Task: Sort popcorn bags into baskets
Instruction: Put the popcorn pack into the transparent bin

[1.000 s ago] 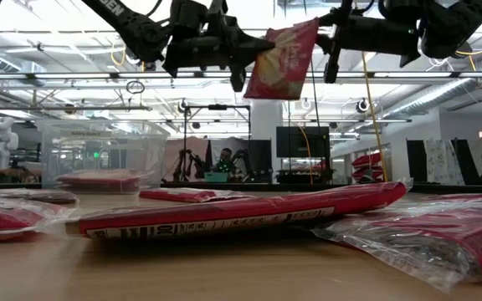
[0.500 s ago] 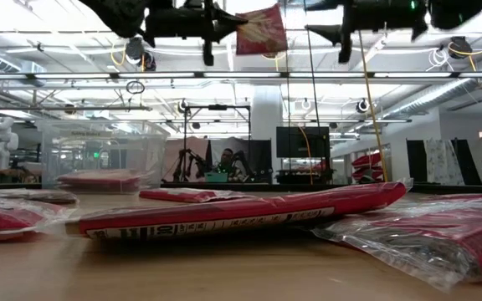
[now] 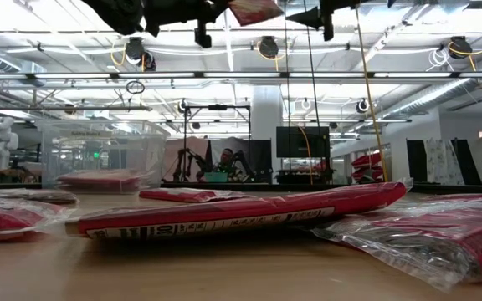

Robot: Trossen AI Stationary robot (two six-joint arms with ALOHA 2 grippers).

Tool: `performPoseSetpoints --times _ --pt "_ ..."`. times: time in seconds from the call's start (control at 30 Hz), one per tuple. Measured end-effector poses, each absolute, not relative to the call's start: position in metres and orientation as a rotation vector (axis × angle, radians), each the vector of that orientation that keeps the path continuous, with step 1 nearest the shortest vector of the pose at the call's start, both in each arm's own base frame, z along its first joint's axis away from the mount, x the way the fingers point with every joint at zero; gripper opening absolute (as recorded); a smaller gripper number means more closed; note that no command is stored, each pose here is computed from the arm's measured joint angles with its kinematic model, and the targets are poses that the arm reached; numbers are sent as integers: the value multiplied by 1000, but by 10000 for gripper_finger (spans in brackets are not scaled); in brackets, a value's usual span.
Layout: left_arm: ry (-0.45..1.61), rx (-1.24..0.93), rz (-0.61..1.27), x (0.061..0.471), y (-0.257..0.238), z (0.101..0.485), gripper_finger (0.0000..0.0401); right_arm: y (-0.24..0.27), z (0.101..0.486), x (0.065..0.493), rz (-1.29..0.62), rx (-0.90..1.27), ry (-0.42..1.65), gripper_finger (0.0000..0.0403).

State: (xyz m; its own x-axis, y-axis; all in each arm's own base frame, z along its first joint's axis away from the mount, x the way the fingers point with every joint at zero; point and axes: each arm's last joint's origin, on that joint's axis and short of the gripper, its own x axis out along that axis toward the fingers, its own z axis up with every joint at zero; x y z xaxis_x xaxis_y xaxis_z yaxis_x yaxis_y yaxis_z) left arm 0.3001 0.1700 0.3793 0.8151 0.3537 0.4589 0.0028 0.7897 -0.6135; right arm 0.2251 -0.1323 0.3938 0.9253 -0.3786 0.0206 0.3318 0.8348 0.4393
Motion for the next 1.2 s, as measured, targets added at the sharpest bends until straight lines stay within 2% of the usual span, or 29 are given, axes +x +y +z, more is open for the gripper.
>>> performPoseSetpoints --times 0.23,0.4,0.53,0.77,0.83,0.93,1.2 --pt "-628 -626 168 303 161 383 14 -137 391 236 -302 478 -135 228" --pt "-627 -612 169 306 156 383 6 -140 392 245 -213 486 -189 205" --pt "-627 -606 163 307 153 383 14 -142 391 250 -173 492 -203 158" --pt "-673 -573 145 304 152 388 6 -141 391 250 -153 488 -201 33" --pt "-663 -567 133 304 153 388 9 -141 391 251 -152 487 -200 11" --pt "-653 -568 123 304 154 387 39 -141 391 250 -152 489 -201 13" --pt "-572 -558 185 291 162 391 171 -140 393 248 -149 487 -205 4"
